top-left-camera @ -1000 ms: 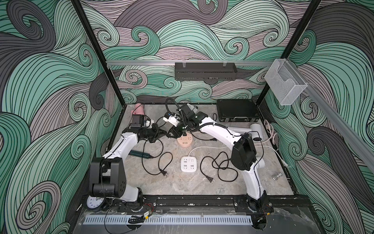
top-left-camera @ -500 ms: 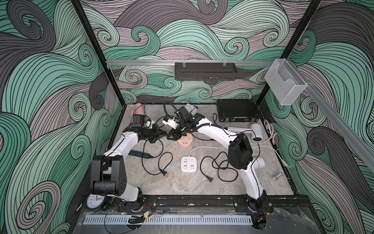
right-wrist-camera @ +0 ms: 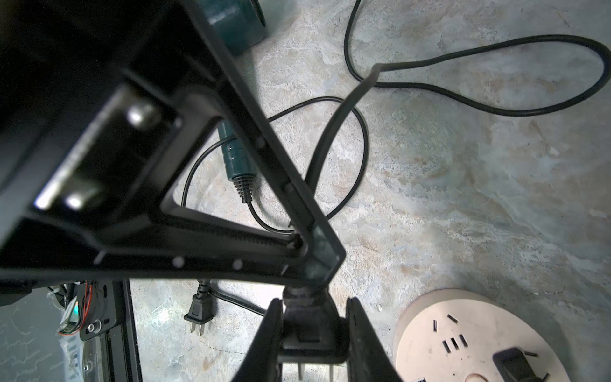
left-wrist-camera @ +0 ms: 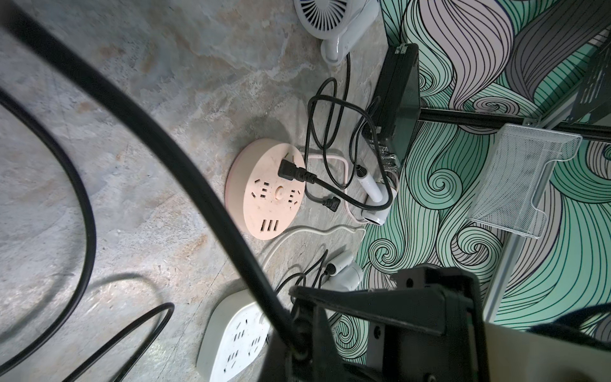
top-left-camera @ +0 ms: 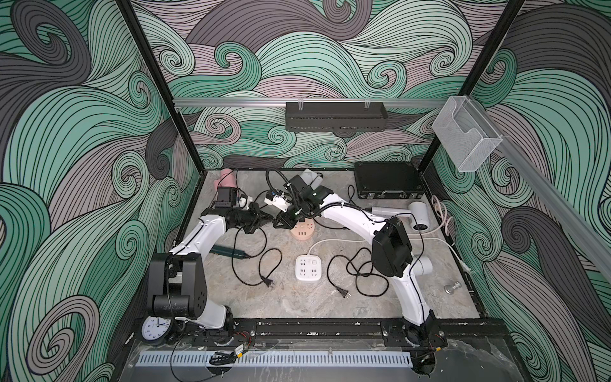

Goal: Charge the blow dryers
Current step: Pick up the plug from the center of the board.

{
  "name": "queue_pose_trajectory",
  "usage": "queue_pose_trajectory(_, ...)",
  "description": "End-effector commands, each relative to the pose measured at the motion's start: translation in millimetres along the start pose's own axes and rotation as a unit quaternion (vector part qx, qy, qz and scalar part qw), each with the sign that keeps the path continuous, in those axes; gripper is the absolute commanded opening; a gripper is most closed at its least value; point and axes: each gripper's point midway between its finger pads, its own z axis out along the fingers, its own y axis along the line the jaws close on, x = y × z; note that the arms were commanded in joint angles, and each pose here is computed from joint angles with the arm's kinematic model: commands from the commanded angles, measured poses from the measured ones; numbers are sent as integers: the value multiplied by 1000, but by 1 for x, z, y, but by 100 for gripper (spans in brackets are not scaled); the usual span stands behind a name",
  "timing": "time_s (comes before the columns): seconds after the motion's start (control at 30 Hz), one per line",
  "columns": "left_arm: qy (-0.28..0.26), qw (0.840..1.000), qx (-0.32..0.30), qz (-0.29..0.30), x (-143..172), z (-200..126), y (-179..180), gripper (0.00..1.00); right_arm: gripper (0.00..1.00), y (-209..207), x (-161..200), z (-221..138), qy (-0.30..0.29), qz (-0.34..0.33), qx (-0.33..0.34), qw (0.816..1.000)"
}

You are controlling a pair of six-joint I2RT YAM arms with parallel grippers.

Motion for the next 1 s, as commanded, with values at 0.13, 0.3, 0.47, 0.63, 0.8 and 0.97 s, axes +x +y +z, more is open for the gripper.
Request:
queue_pose_trajectory(0.13, 18, 999, 12, 30, 2, 3, -11, 5, 15, 3, -10, -12, -13, -21, 5, 1000)
queue_pose_trajectory(0.3, 27, 998, 18, 50, 5, 2, -14, 20, 12, 6, -14, -18, -18, -18, 3, 1000)
queue_pose_trajectory(0.47, 47, 997, 35, 55, 11, 6, -16, 33, 12, 6, -17, -19, -22, -12, -3, 1000)
queue_pose_trajectory(0.63, 75, 994, 44, 63, 19, 14, -16, 32, 12, 5, -18, -20, -25, -12, 1, 1000)
queue_pose_trajectory(0.8, 85, 994, 45, 59, 22, 18, -13, 22, 12, 0, -14, -18, -20, -5, 6, 1000)
queue_pose_trajectory(0.97, 86, 994, 44, 56, 22, 19, -11, 12, 12, -2, -13, -18, -18, -2, 7, 1000)
